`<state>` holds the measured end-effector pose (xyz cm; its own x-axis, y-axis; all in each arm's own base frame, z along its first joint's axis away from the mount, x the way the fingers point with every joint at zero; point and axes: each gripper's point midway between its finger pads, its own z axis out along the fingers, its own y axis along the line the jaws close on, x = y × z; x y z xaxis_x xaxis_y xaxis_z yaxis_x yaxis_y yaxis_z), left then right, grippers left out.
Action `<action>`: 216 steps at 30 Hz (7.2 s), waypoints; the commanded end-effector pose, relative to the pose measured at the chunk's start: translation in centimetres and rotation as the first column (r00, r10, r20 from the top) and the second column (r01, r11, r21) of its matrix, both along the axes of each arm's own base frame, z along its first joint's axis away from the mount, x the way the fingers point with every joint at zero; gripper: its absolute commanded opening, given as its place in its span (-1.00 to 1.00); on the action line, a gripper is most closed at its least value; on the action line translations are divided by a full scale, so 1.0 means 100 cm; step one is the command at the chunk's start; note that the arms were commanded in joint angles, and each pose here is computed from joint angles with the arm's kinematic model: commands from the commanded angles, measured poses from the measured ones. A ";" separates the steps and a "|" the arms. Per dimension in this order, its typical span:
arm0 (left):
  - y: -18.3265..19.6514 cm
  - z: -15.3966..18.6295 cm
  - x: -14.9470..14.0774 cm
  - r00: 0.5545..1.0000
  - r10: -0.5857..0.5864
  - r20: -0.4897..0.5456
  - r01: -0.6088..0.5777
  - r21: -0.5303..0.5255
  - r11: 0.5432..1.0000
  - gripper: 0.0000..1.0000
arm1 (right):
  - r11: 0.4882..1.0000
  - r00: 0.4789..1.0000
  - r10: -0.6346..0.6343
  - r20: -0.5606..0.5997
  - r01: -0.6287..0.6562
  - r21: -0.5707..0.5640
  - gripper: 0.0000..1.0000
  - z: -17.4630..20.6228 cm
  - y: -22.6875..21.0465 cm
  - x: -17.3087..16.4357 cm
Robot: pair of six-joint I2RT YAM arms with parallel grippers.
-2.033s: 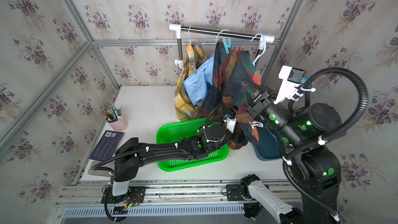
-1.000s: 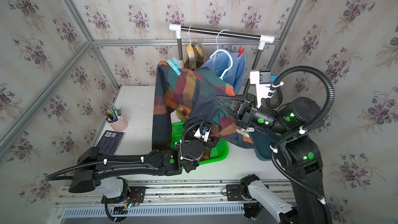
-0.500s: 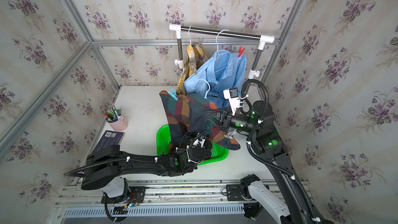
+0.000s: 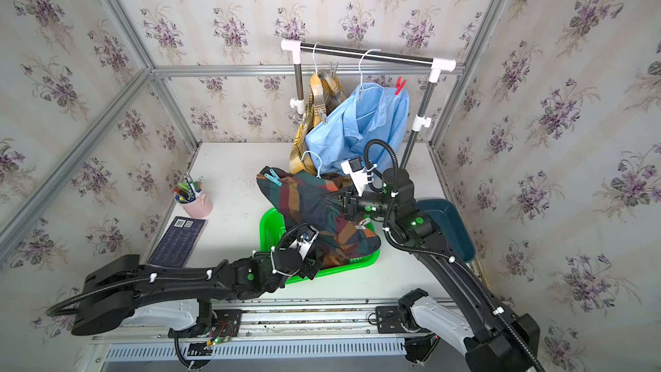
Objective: Remove the clothespins securing long-sleeve shirts to the hanger
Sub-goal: Place the long-sleeve shirt at the bin, then remove the clamp from the hanger.
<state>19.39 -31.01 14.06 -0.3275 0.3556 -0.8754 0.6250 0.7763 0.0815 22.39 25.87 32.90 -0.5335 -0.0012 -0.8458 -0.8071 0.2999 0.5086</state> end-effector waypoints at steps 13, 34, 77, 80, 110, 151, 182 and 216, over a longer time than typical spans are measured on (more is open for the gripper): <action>0.100 0.137 0.006 0.992 -0.022 0.126 0.042 -0.156 0.987 0.99 | 0.998 0.997 0.028 0.072 -0.024 -0.057 -1.00 -0.025 0.010 0.013; 0.048 0.184 0.077 0.925 -0.376 0.052 0.380 -0.107 0.919 0.69 | 0.980 0.977 0.199 0.070 -0.197 -0.032 -1.00 -0.014 0.016 -0.015; 0.050 0.185 0.085 0.925 -0.345 0.160 0.352 -0.017 0.936 -1.00 | 0.954 0.935 -0.296 0.198 0.299 0.011 0.79 0.063 -0.015 0.061; 0.048 0.184 0.092 0.929 -0.303 0.213 0.295 0.071 0.953 -1.00 | 0.896 0.885 -0.443 0.146 0.444 0.024 0.86 0.074 -0.040 0.072; -0.010 0.139 0.074 0.651 -0.200 0.732 -0.165 0.394 0.904 -1.00 | 0.804 0.520 -0.436 -0.734 0.591 -0.060 0.25 -0.107 -0.130 0.099; -0.033 0.127 0.051 0.568 -0.274 0.776 -0.187 0.446 0.875 -1.00 | 0.811 0.484 -0.382 -0.787 0.583 -0.035 0.01 -0.106 -0.131 0.111; -0.046 0.135 0.043 0.476 -0.328 0.816 -0.240 0.479 0.845 -1.00 | 0.811 0.434 -0.406 -0.804 0.577 -0.098 -0.20 -0.111 -0.149 0.110; -0.041 0.117 0.061 0.537 -0.296 0.790 -0.257 0.487 0.835 -1.00 | 0.793 0.449 -0.349 -0.822 0.609 -0.004 -1.00 -0.108 -0.160 0.087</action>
<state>24.94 -35.78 24.74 0.4570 0.8090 -0.3697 0.0851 0.3740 0.9235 31.31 10.05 21.74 -0.7956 0.6050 -0.0329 0.1683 0.2729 0.9472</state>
